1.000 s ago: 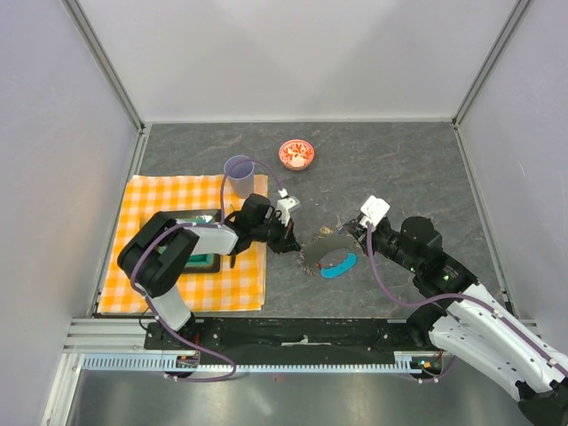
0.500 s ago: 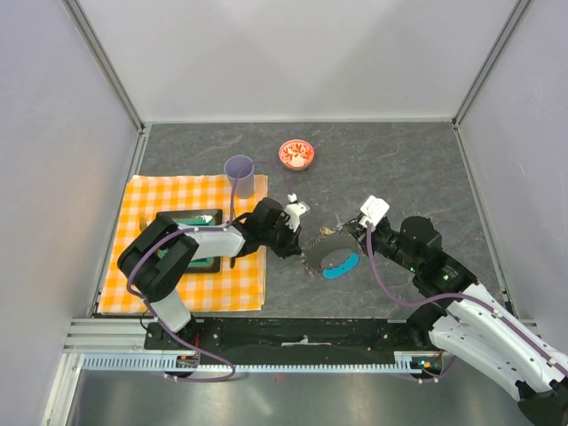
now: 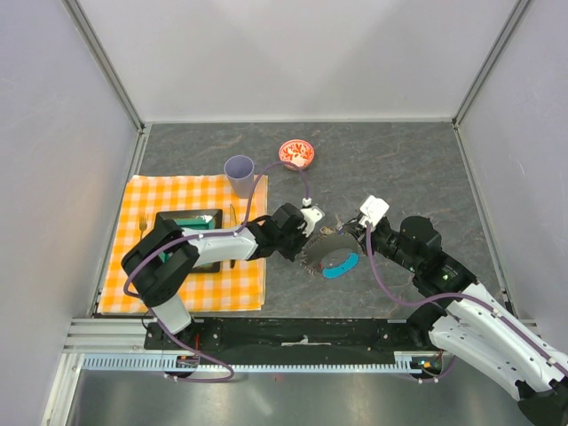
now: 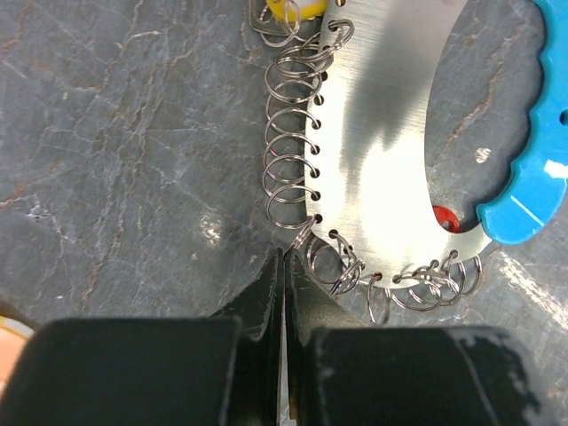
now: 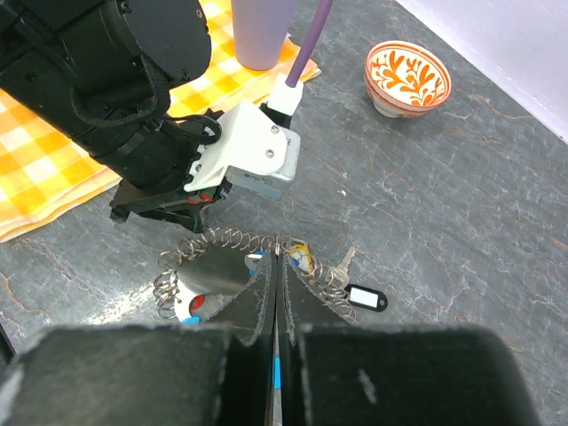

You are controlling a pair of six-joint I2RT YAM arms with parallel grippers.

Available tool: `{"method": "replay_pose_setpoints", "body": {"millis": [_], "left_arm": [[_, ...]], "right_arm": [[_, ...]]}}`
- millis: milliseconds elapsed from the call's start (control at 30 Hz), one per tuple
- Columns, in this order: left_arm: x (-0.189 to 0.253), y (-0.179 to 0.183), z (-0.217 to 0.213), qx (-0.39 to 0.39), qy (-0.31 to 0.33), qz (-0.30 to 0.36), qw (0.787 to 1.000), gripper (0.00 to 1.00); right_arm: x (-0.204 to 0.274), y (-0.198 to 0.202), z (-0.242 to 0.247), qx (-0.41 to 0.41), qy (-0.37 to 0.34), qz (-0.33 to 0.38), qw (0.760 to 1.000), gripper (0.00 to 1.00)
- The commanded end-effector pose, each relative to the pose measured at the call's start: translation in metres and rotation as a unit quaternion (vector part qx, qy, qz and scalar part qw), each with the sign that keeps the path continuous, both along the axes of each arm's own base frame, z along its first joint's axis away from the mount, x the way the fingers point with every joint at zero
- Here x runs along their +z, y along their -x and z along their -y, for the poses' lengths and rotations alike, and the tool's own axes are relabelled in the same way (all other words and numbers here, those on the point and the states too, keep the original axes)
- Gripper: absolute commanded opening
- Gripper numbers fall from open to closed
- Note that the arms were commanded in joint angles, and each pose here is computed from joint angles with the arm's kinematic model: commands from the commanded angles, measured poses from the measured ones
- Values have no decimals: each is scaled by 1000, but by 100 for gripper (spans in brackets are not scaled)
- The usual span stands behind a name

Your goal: Put the keys on the keyring

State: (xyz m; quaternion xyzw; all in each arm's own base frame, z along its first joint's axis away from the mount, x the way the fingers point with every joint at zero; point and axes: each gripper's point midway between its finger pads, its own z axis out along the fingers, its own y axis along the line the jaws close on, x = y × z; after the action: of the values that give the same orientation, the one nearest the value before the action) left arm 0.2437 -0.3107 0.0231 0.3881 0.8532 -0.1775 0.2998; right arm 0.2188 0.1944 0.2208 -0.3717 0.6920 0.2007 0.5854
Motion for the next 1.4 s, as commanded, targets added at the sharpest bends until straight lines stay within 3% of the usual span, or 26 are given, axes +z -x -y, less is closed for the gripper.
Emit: {"method": "replay_pose_setpoints", "body": {"millis": [0,167,467,633,833,1067,1200,1367], "left_arm": [[1,-14,-5,17,-52,56,997,2],[-7,-11,1,12,-45,50,998,2],[-3,-4,10,-2,2,46,999,12],[-6,-1,10,-6,17,35,999,23],[-6,-1,8,-9,31,28,999,26],[-11,-2,6,-12,50,14,999,18],[-7,-1,8,-18,67,12,998,2],[7,0,8,-22,84,27,996,2]], "right_arm": [[14,-1,-4,2,-24,17,1000,0],[14,-1,-4,2,-24,17,1000,0],[13,-1,-4,2,-23,16,1000,0],[14,-1,-3,2,-23,16,1000,0],[13,0,-4,2,-23,15,1000,0],[12,-1,-5,4,-23,13,1000,0],[11,-1,-5,4,-21,11,1000,0],[9,-1,-6,7,-21,8,1000,0]]}}
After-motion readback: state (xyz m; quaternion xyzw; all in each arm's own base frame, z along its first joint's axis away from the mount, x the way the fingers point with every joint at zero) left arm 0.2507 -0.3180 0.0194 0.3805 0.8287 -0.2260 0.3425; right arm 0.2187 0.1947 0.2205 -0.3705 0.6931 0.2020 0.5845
